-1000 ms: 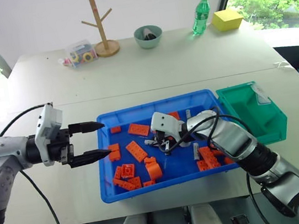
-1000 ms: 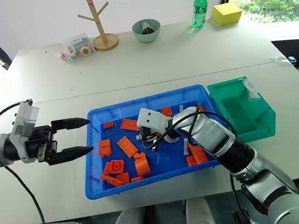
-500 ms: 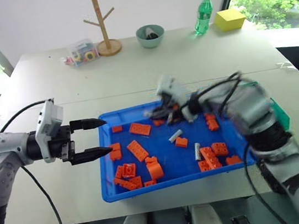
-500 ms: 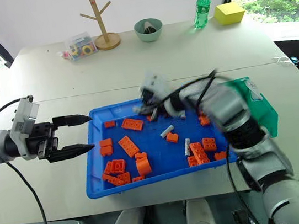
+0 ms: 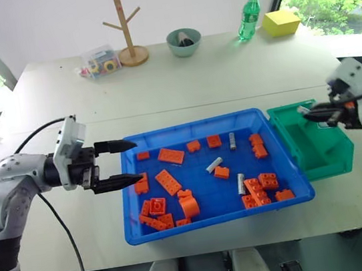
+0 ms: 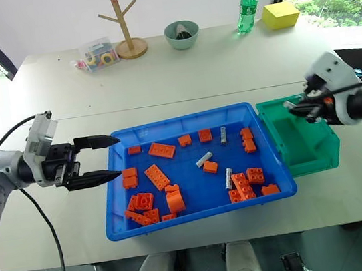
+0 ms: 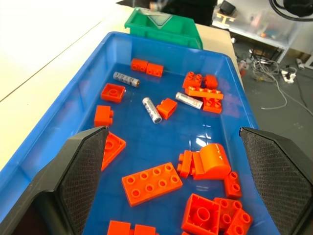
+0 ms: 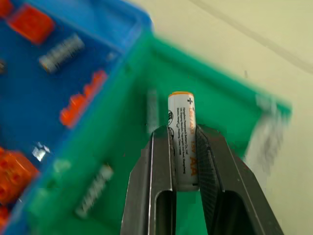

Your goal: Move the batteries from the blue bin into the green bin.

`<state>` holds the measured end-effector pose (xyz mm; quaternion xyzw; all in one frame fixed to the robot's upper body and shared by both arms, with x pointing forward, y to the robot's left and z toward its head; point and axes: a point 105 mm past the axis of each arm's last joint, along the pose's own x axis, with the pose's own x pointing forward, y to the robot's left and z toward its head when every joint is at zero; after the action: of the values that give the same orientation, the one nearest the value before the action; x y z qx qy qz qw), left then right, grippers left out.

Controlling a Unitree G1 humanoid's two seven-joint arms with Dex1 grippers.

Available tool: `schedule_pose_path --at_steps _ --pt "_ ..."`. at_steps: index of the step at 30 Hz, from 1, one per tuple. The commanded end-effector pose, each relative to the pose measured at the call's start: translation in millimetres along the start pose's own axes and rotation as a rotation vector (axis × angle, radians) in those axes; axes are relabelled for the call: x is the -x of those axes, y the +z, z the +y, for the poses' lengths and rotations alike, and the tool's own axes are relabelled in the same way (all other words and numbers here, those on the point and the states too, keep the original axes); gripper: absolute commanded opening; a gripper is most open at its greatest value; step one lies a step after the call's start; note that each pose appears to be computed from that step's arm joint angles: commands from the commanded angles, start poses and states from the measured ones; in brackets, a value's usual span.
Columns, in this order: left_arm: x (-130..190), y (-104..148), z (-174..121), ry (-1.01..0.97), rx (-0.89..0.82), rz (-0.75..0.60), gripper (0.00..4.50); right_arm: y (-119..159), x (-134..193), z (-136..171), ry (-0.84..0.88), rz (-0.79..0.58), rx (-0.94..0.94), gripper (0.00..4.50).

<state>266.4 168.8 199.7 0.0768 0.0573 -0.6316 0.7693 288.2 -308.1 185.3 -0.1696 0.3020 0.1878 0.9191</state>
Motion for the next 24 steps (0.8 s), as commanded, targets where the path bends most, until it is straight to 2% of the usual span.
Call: schedule_pose_path --at_steps 1,2,3,4,7,14,17,20,24 --pt "-1 7 1 -0.008 -0.039 -0.01 4.5 -1 5 -9 -0.064 -0.052 -0.012 0.6" --pt "-1 8 1 -0.008 -0.041 -0.01 4.5 -3 3 -10 -0.078 -0.053 -0.014 1.2" --pt "-1 8 2 -0.009 -0.042 -0.011 4.5 -4 1 -12 -0.092 -0.054 -0.012 1.45" --pt "0 9 2 -0.009 -0.044 -0.011 4.5 -2 0 -13 -0.102 -0.061 -0.006 1.97" --pt "1 10 2 -0.01 -0.047 -0.01 4.5 17 1 -7 -0.056 -0.132 0.014 3.34" --pt "0 11 2 -0.004 -0.049 -0.01 4.5 84 -2 50 0.23 -0.32 0.185 3.34" --pt "-2 11 2 -0.004 -0.05 -0.016 4.5 110 -6 99 0.444 -0.385 0.388 3.34" --pt "-4 12 2 -0.004 -0.054 -0.022 4.5 118 -18 132 0.601 -0.388 0.56 3.34" --pt "-4 14 3 0.0 -0.061 -0.028 4.5 109 -44 150 0.706 -0.319 0.768 3.34"
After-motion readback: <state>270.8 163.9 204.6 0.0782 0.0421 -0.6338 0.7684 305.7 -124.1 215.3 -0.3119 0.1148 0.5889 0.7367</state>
